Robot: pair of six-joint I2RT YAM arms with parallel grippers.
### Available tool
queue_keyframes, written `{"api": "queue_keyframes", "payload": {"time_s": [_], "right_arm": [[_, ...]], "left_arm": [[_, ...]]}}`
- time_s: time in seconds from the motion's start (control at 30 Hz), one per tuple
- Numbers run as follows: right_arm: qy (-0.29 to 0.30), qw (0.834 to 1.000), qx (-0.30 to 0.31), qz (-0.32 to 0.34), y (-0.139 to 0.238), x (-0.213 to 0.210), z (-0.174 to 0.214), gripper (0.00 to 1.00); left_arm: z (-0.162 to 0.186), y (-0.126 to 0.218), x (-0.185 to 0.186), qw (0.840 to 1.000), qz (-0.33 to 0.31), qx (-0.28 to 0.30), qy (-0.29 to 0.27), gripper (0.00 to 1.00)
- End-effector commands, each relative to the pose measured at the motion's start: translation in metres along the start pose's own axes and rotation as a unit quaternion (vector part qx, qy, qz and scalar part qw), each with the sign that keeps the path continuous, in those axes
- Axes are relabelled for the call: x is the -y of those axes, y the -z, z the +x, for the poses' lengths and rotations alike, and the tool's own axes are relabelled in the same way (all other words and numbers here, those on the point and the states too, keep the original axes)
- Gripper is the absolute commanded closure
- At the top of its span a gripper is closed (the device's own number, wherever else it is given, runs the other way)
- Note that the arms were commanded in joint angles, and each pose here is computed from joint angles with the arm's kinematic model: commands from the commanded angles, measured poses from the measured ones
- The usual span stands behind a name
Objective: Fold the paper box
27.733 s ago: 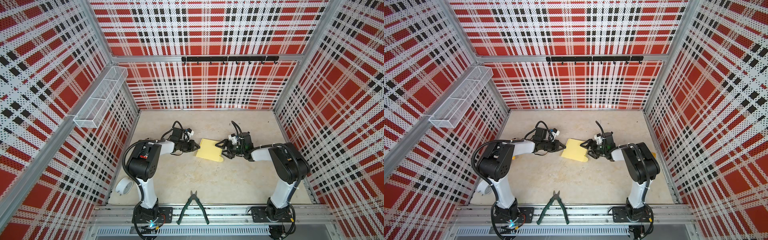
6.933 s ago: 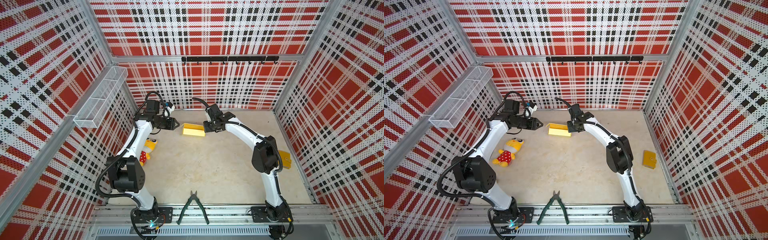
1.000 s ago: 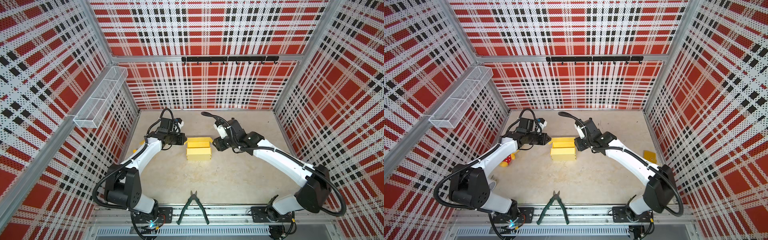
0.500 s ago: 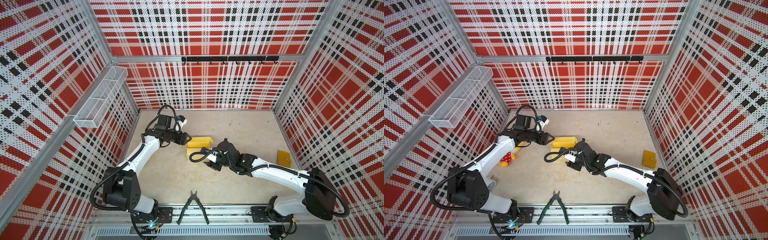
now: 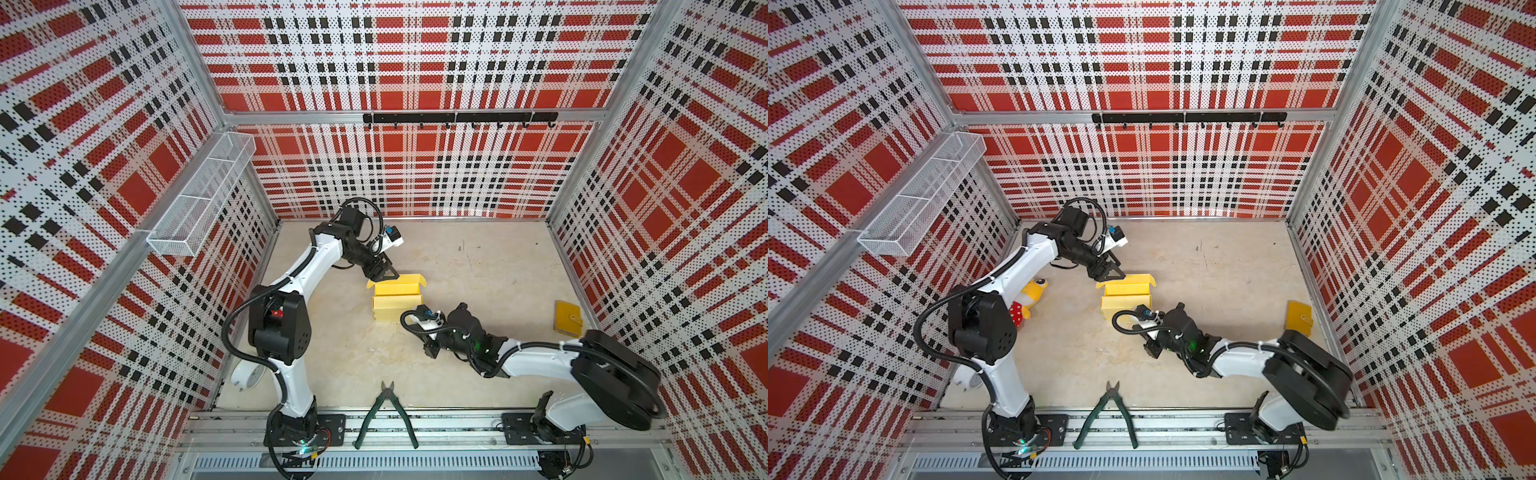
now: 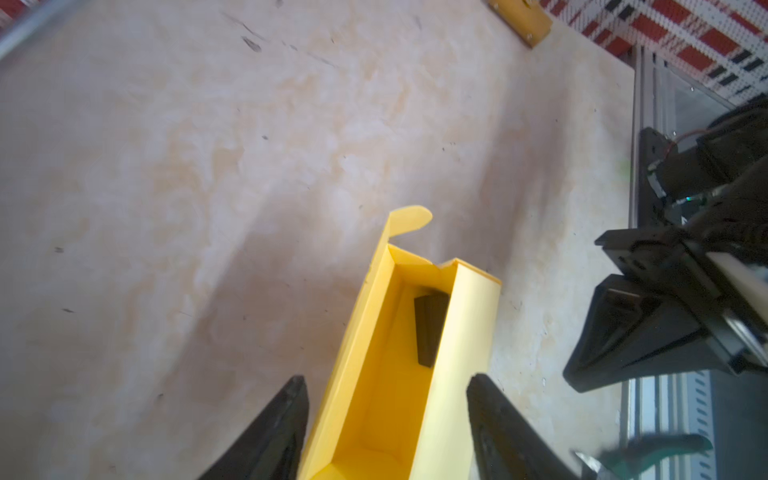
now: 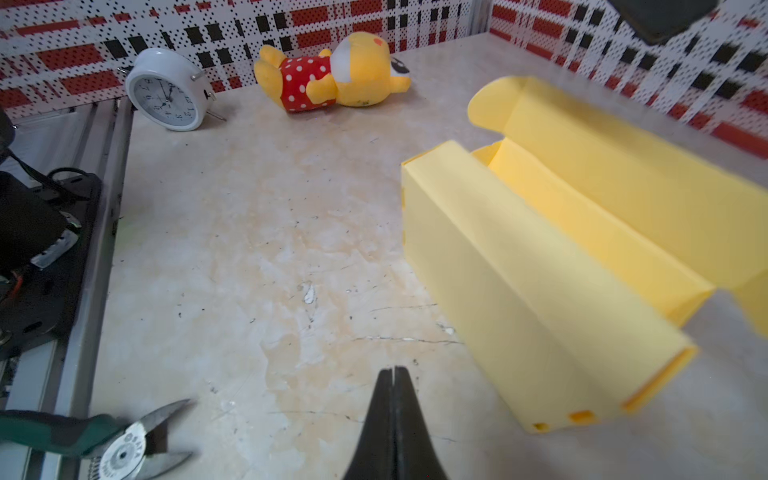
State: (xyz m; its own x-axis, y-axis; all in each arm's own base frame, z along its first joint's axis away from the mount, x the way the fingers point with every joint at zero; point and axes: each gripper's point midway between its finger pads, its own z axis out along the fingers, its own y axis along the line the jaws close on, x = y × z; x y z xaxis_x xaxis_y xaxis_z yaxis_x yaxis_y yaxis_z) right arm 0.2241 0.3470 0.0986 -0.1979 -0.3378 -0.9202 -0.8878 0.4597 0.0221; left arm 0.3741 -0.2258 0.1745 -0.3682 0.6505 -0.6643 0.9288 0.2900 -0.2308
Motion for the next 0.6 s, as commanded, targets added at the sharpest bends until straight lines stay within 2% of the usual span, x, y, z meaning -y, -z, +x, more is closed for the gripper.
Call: {"api": "queue_keyframes", "payload": {"time_s": [0.0, 0.13, 0.27, 0.43, 0.57], "right_arm": [[-0.036, 0.991, 0.125, -0.004, -0.005, -0.002, -0.042, 1.0], [-0.053, 0.987, 0.154, 0.002, -0.02, 0.004, -0.038, 1.0], [-0.064, 0.985, 0.159, 0.022, -0.033, 0.013, -0.035, 1.0], [-0.074, 0.983, 0.16, 0.051, -0.04, 0.029, -0.033, 1.0], [-0.085, 0.982, 0.16, 0.049, -0.043, 0.036, -0.028, 1.0]], "left_arm": [[0.0, 0.0, 0.01, 0.999, 0.02, -0.018, -0.038, 0.35], [0.006, -0.007, 0.019, 0.997, 0.062, -0.026, -0.027, 0.36], [0.012, -0.01, 0.024, 0.996, 0.076, -0.031, -0.02, 0.35], [0.031, -0.008, 0.038, 0.99, 0.116, -0.073, -0.017, 0.35], [0.035, -0.007, 0.032, 0.989, 0.106, -0.092, -0.036, 0.35]]}}
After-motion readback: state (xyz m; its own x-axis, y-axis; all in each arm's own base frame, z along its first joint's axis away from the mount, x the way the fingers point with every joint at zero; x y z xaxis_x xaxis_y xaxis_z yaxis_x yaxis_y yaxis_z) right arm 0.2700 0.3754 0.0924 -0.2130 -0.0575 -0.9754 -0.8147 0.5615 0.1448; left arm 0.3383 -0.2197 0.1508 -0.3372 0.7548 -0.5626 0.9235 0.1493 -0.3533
